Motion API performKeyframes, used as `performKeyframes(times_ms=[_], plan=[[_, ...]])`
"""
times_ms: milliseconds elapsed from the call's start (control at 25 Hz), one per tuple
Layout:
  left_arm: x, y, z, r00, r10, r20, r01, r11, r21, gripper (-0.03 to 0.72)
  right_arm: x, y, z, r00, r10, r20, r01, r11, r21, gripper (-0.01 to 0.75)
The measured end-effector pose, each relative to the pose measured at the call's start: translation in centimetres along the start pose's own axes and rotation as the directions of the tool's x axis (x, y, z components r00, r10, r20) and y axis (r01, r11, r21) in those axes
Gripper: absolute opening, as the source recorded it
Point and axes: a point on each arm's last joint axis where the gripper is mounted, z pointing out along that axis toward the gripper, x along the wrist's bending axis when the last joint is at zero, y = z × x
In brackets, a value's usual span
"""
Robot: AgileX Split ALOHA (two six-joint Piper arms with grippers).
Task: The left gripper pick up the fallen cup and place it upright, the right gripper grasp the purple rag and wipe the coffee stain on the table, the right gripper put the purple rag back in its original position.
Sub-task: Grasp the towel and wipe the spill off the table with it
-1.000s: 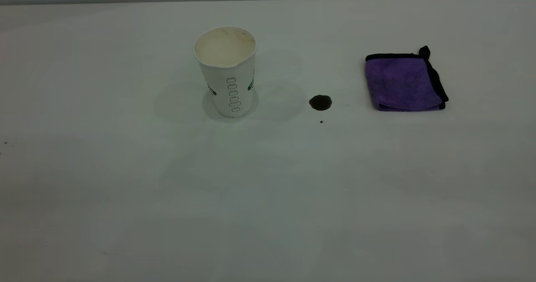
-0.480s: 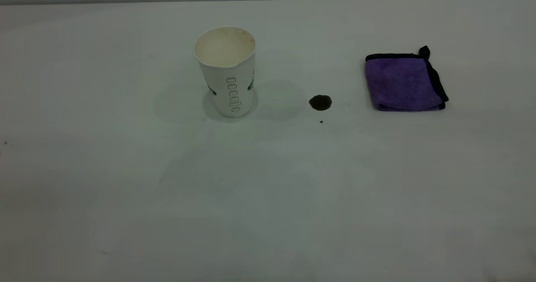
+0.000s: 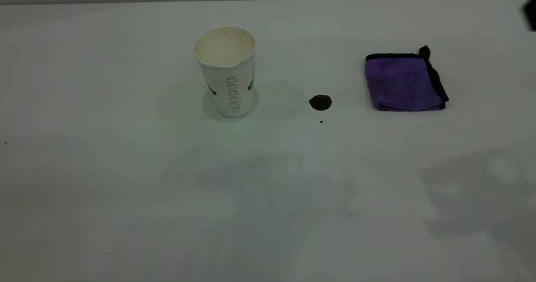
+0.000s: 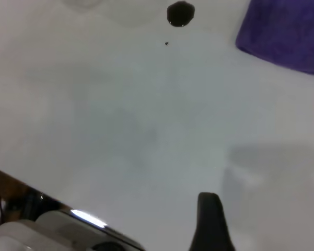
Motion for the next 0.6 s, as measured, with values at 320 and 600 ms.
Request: performKeyframes(times_ms=[320, 600], plan=[[0.0, 0.0, 0.0, 1.0, 0.0, 0.0, 0.0, 1.0, 0.0, 0.438, -0.1, 3.1, 9.8, 0.995, -0.102, 0.004, 0.1, 0.982, 0.161, 0.588], [0.0, 0.0, 0.0, 1.0, 0.0, 0.0, 0.0, 1.0, 0.0, 0.438, -2.5, 5.0, 17.8, 0.995, -0.076, 0.06, 0.053, 0.947, 0.317, 0.588]])
